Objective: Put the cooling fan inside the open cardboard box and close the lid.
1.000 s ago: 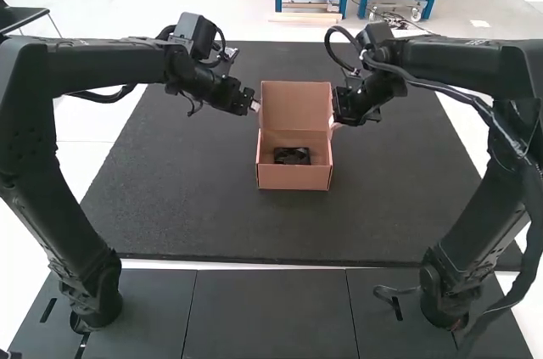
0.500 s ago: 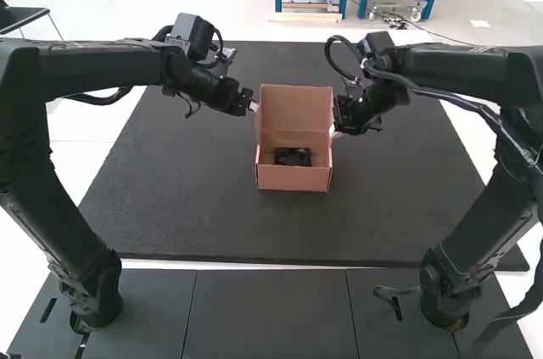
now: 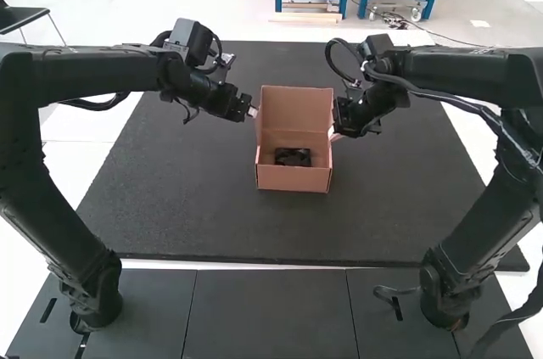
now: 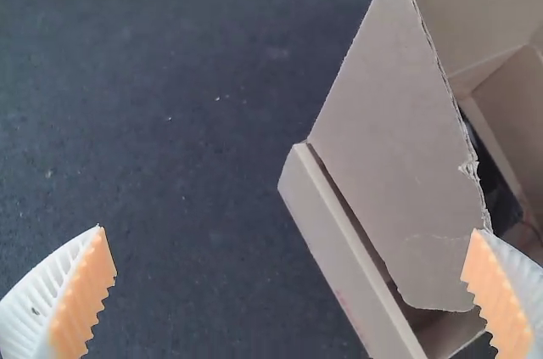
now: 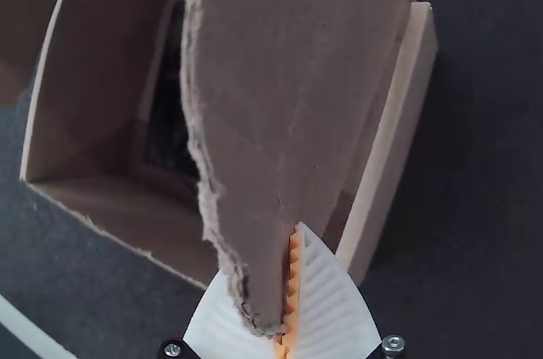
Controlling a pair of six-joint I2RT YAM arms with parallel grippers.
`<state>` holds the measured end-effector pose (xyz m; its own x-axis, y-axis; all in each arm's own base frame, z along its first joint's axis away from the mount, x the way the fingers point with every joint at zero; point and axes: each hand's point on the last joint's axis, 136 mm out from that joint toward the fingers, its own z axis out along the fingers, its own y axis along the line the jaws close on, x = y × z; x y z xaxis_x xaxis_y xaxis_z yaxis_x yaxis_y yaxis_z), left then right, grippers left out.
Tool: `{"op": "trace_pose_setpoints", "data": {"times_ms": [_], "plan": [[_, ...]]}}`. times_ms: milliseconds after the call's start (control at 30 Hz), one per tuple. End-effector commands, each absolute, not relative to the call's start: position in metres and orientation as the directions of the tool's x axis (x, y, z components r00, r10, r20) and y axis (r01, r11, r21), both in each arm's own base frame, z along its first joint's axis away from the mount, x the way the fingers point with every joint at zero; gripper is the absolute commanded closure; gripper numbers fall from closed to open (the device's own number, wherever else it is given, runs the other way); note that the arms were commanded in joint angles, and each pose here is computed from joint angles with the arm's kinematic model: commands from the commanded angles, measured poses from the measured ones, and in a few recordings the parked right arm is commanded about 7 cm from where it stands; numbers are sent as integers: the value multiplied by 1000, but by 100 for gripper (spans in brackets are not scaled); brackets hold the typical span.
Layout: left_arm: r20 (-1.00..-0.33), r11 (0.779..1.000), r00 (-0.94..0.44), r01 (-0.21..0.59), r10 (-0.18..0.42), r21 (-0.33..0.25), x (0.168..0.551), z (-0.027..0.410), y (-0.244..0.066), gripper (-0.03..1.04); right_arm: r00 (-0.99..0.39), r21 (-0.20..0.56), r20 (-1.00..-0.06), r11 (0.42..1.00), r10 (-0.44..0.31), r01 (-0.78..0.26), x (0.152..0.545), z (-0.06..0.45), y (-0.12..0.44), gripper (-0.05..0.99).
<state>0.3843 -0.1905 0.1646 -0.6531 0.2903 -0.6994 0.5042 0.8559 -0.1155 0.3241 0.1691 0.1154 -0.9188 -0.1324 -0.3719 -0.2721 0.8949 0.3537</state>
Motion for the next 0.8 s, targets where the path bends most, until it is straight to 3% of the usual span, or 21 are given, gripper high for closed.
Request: {"op": "trace_pose_setpoints", "data": {"times_ms": [0, 767], "plan": [[-723, 849, -633, 513, 278, -123, 378, 176, -194, 4, -920, 404, -369, 868, -136, -290, 312, 123, 180, 95], [-732, 853, -632, 503, 253, -139, 368, 167, -190, 4, -927, 402, -344, 868, -150, -290, 303, 110, 180, 95]]}}
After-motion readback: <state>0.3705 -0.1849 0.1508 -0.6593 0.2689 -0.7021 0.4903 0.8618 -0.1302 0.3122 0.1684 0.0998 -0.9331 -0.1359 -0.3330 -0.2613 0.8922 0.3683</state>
